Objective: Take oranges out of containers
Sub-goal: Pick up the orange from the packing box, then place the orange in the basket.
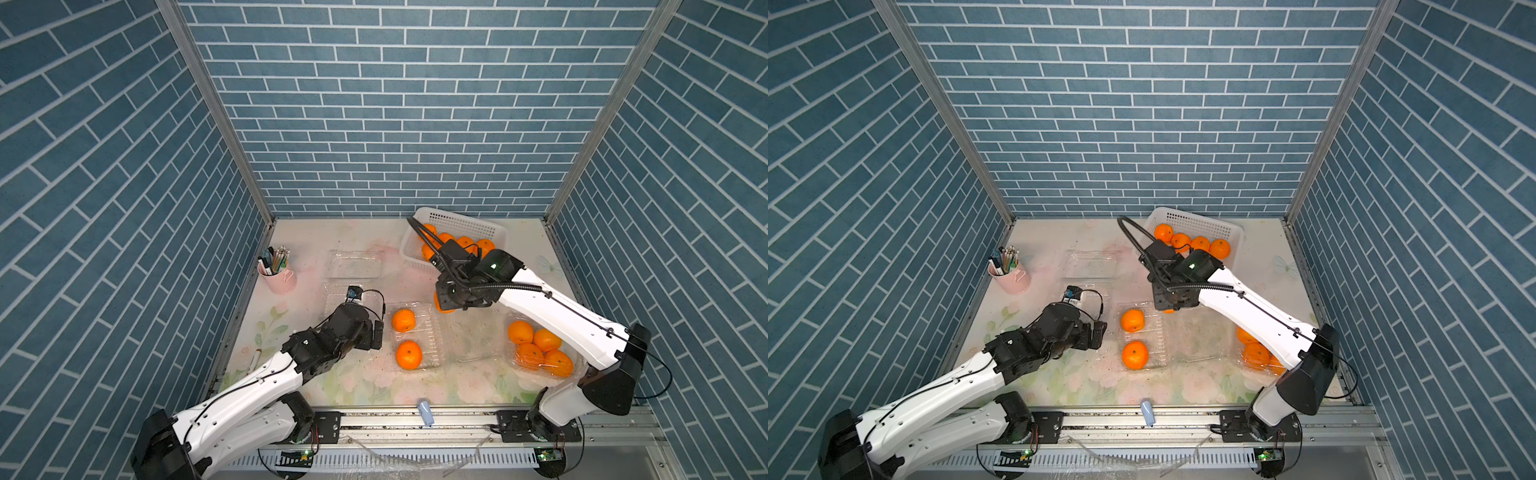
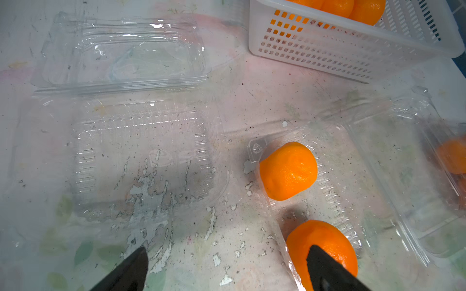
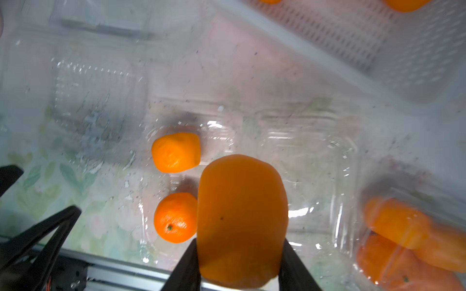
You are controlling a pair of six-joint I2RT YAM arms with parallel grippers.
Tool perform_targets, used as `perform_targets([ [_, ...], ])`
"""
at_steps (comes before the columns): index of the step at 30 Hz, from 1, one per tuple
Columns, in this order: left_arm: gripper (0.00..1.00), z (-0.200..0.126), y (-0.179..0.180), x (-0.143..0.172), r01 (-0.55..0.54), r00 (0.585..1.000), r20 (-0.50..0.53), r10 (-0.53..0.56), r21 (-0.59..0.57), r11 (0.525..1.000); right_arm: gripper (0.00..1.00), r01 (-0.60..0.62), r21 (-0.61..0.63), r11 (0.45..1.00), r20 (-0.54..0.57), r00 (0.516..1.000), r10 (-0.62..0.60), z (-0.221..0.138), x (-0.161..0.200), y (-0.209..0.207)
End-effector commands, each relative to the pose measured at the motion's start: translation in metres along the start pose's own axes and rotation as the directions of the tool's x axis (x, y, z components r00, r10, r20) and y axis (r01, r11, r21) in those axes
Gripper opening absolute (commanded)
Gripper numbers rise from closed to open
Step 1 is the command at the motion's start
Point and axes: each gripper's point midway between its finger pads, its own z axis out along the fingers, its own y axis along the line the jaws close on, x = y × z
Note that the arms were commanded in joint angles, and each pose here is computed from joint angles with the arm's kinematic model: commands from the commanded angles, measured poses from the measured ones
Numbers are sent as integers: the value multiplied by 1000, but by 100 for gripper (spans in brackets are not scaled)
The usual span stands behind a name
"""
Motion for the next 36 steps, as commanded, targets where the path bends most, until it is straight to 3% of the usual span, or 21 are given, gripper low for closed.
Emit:
perform_targets([
  [1, 99, -8, 4, -9, -13, 1000, 16, 13, -20, 1000, 34, 54, 116, 992, 17, 998, -56, -5, -20, -40],
  [8, 99, -11, 8, -8, -10, 1000, 23, 11, -32, 999, 33, 24, 234, 972, 41, 999, -34, 20, -75, -86],
  [12, 99, -12, 11, -7, -10, 1000, 19, 11, -42, 999, 30, -59, 214, 975, 42, 998, 52, 49, -96, -104],
  [24, 99, -9, 15, -4, -14, 1000, 6, 14, -54, 998, 25, -234, 273, 933, -1, 970, 243, 135, -113, -149],
  [36, 99, -8, 17, -2, -13, 1000, -11, 12, -68, 998, 25, -268, 340, 901, 10, 959, 282, 175, -126, -175],
])
